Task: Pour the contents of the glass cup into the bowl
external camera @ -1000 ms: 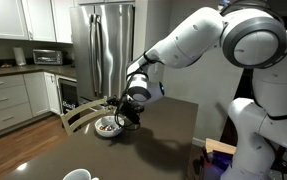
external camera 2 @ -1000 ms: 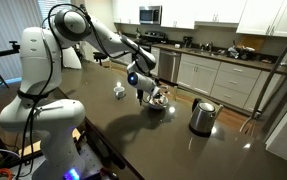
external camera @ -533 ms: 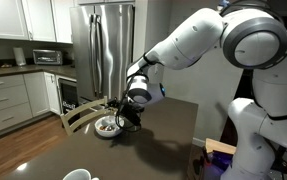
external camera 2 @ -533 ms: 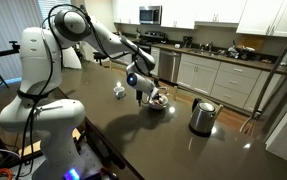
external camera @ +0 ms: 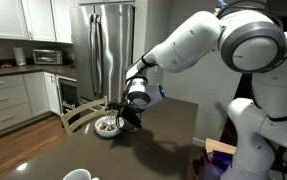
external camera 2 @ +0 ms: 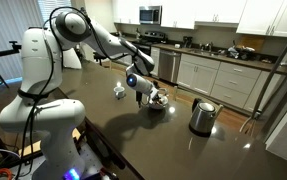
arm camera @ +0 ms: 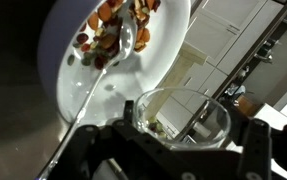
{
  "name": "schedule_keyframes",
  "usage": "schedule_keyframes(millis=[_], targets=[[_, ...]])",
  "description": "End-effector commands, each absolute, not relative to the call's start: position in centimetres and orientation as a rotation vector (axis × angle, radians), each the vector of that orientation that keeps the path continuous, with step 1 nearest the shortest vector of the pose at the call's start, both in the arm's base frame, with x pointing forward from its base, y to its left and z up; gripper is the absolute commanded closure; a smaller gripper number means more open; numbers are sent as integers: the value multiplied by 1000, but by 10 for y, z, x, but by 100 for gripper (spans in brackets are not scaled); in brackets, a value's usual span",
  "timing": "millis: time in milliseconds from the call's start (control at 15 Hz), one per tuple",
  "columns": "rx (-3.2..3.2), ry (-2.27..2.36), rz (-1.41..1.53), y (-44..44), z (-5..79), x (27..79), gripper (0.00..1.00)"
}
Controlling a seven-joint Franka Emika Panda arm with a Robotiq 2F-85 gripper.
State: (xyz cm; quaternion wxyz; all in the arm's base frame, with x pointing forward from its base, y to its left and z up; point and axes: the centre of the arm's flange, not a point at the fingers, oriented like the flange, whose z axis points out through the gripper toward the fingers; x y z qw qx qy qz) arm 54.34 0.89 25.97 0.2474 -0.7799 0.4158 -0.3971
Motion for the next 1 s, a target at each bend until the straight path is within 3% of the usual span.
schedule_keyframes(millis=[0,933], targets=[[-2137,1133,-1132,22,262,540,41],[-2133,1101,-1177,27,286,542,41]])
